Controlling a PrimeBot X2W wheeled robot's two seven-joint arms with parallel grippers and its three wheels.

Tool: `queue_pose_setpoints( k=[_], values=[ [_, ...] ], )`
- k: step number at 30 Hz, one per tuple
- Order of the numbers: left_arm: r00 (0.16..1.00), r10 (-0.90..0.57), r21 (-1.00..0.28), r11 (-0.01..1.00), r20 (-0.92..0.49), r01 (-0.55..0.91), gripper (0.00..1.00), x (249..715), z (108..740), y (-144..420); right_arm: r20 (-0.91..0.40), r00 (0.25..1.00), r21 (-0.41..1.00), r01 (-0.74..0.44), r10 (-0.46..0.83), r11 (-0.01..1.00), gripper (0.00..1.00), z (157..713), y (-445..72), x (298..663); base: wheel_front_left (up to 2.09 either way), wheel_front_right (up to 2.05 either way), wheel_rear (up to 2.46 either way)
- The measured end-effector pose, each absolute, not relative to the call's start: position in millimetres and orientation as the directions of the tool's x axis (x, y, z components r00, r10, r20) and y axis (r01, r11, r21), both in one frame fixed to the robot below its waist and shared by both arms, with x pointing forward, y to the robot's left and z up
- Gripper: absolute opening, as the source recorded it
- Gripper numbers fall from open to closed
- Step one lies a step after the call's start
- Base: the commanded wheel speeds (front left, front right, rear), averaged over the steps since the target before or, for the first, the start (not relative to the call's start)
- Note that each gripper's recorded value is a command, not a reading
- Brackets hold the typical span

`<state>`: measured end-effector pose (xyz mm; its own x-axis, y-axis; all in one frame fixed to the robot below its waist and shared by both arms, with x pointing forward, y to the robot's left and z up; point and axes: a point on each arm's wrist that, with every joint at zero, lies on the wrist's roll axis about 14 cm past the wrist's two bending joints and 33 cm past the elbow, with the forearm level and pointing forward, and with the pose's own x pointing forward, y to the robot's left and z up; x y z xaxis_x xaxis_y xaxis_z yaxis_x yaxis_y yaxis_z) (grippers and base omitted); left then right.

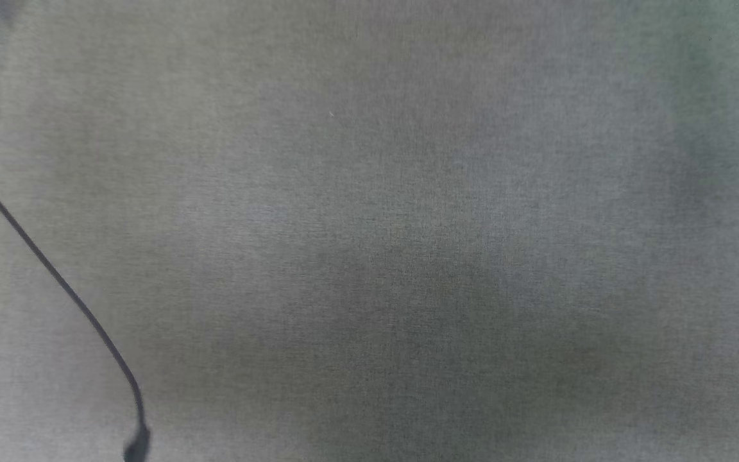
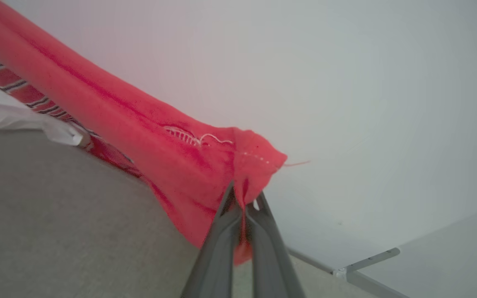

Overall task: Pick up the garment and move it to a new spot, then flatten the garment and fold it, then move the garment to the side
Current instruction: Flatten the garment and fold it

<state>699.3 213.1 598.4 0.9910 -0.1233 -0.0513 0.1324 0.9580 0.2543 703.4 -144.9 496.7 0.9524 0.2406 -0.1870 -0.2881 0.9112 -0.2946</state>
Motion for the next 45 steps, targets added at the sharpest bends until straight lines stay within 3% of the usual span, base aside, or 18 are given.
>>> queue_pose_setpoints(
  k=[9, 24, 26, 32, 40, 45],
  values=[
    [0.884, -0.147, 0.114, 0.969, -0.443, 0.218, 0.00, 613, 496, 214, -0.369, 0.876, -0.202, -0.402, 0.311, 0.893, 0.00, 462, -131, 637, 0.00, 0.00, 0.00],
    [0.716, -0.209, -0.056, 0.971, -0.666, 0.231, 0.00, 427, 450, 215, -0.565, 0.725, -0.079, -0.523, 0.395, 0.848, 0.00, 451, -163, 512, 0.00, 0.00, 0.00],
    [0.688, -0.215, -0.091, 0.973, -0.693, 0.213, 0.00, 390, 445, 210, -0.614, 0.678, -0.046, -0.541, 0.404, 0.839, 0.00, 440, -167, 487, 0.00, 0.00, 0.00],
    [0.645, -0.218, -0.138, 0.975, -0.733, 0.173, 0.00, 338, 442, 200, -0.721, 0.543, 0.045, -0.582, 0.430, 0.812, 0.00, 414, -167, 430, 0.00, 0.00, 0.00],
    [0.562, -0.213, -0.176, 0.977, -0.799, 0.120, 0.00, 293, 430, 196, -0.834, 0.323, 0.183, -0.603, 0.448, 0.776, 0.00, 388, -172, 349, 0.00, 0.00, 0.00],
    [0.472, -0.208, -0.191, 0.978, -0.857, 0.085, 0.00, 268, 418, 196, -0.855, 0.246, 0.248, -0.580, 0.457, 0.776, 0.00, 383, -177, 320, 0.00, 0.00, 0.00]
  ],
)
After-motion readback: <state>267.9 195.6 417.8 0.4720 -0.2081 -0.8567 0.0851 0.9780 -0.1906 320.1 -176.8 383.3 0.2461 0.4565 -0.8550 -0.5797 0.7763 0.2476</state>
